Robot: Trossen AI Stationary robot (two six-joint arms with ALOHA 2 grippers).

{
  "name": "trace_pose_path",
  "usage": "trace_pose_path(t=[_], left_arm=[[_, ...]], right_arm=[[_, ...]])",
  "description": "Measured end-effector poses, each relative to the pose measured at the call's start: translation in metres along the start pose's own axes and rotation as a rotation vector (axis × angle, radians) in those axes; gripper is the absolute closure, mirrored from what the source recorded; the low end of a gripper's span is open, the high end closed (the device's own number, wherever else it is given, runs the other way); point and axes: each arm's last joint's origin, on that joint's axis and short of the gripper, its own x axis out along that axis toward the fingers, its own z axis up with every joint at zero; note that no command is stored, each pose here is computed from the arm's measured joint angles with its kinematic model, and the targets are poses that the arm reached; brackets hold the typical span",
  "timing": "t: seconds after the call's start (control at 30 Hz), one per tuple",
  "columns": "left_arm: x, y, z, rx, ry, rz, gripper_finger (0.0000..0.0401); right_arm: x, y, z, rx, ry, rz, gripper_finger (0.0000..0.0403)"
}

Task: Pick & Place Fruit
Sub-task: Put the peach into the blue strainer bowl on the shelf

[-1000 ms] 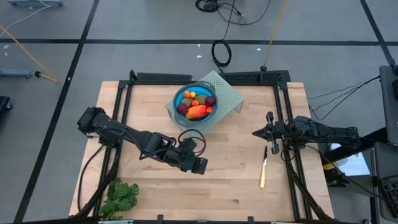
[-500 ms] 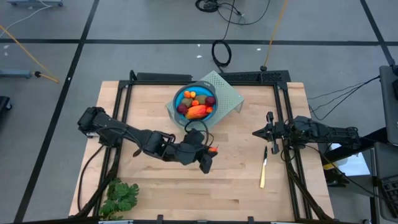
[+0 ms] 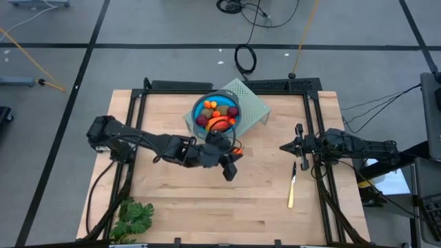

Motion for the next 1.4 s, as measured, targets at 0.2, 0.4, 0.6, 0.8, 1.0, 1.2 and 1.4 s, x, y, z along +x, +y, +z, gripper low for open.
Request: trace_pose_path(t=[0.2, 0.4, 0.6, 0.8, 1.0, 1.2, 1.4], left_arm=[[-0.002, 0.019, 0.017, 0.105, -0.009, 0.037, 0.0270], [-0.002, 0.040, 0.031, 0.168, -0.003, 0.082, 0.0270], [-0.008, 0.062, 0.043, 0.235, 0.024, 0.141, 0.0270], [-0.007, 0.083, 0.051, 0.238, 0.067, 0.162, 0.0270], [-0.003, 0.101, 0.055, 0.222, 0.120, 0.185, 0.0270], [-0.001, 0.117, 0.057, 0.234, 0.170, 0.217, 0.0270], [-0.001, 0.131, 0.059, 0.245, 0.209, 0.257, 0.0270]], right_arm=[[0.000, 0.000, 0.000, 0.000, 0.001, 0.000, 0.0403], [0.000, 0.000, 0.000, 0.000, 0.003, -0.003, 0.0403], [0.000, 0.000, 0.000, 0.000, 0.004, -0.004, 0.0403], [0.000, 0.000, 0.000, 0.000, 0.004, -0.004, 0.0403], [0.000, 0.000, 0.000, 0.000, 0.004, -0.004, 0.0403], [0.000, 0.000, 0.000, 0.000, 0.004, -0.004, 0.0403], [0.000, 0.000, 0.000, 0.000, 0.004, -0.004, 0.0403]])
